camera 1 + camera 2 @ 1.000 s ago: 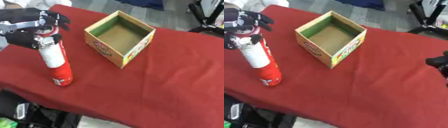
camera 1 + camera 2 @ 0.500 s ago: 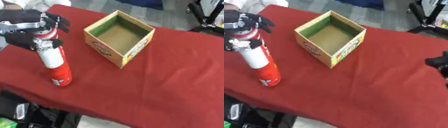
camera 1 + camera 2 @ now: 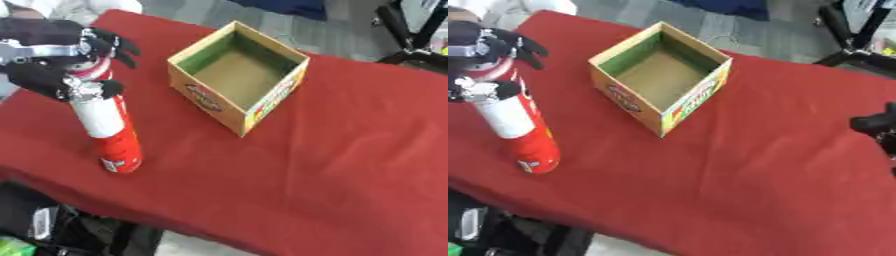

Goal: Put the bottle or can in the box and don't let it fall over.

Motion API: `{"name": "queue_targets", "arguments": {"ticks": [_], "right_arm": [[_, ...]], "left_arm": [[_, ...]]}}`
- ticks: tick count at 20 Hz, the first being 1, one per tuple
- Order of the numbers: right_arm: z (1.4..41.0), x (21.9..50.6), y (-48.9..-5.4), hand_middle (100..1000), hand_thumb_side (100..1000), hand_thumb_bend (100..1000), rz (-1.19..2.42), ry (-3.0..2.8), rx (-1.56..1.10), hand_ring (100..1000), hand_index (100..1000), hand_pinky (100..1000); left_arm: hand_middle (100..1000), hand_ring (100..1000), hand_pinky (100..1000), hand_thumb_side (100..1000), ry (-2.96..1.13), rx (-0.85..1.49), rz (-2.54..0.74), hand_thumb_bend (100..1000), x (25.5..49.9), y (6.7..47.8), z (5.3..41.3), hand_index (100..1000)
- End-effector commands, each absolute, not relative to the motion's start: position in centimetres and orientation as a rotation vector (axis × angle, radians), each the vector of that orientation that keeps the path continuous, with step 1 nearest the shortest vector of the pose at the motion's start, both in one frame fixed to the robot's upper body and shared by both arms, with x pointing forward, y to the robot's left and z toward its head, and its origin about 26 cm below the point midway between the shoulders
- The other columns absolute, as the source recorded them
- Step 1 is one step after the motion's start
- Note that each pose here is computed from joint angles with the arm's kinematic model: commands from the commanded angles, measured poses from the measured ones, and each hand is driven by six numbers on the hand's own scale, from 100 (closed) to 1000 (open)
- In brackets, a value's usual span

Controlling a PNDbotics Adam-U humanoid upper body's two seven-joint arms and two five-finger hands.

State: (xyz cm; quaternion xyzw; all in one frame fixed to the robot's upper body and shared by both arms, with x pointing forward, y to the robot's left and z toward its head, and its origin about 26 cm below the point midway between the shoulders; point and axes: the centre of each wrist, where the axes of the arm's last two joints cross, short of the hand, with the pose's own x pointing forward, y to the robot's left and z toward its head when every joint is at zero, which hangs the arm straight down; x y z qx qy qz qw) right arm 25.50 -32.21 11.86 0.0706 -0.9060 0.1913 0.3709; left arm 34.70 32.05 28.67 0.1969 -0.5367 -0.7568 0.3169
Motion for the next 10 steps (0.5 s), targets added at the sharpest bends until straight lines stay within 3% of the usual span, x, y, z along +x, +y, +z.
{"name": "queue_targets", "arguments": {"ticks": [1, 3, 10], "right_arm": [[12.48, 25.35, -32.33, 697, 524, 100, 0.509, -2.340, 0.171, 787, 865, 851], [12.49, 25.36, -32.32, 697, 525, 100, 0.509, -2.340, 0.172, 787, 865, 851], [12.51, 25.37, -32.32, 696, 525, 100, 0.506, -2.339, 0.174, 787, 864, 851]], "left_arm": [[930, 860, 664, 928, -1.324, 0.449, -1.994, 258, 35.07, 32.57, 27.68, 889], [910, 836, 630, 877, -1.310, 0.427, -1.996, 273, 35.11, 32.54, 27.71, 878], [842, 776, 586, 855, -1.293, 0.432, -2.024, 337, 35.01, 32.32, 27.80, 847]]}}
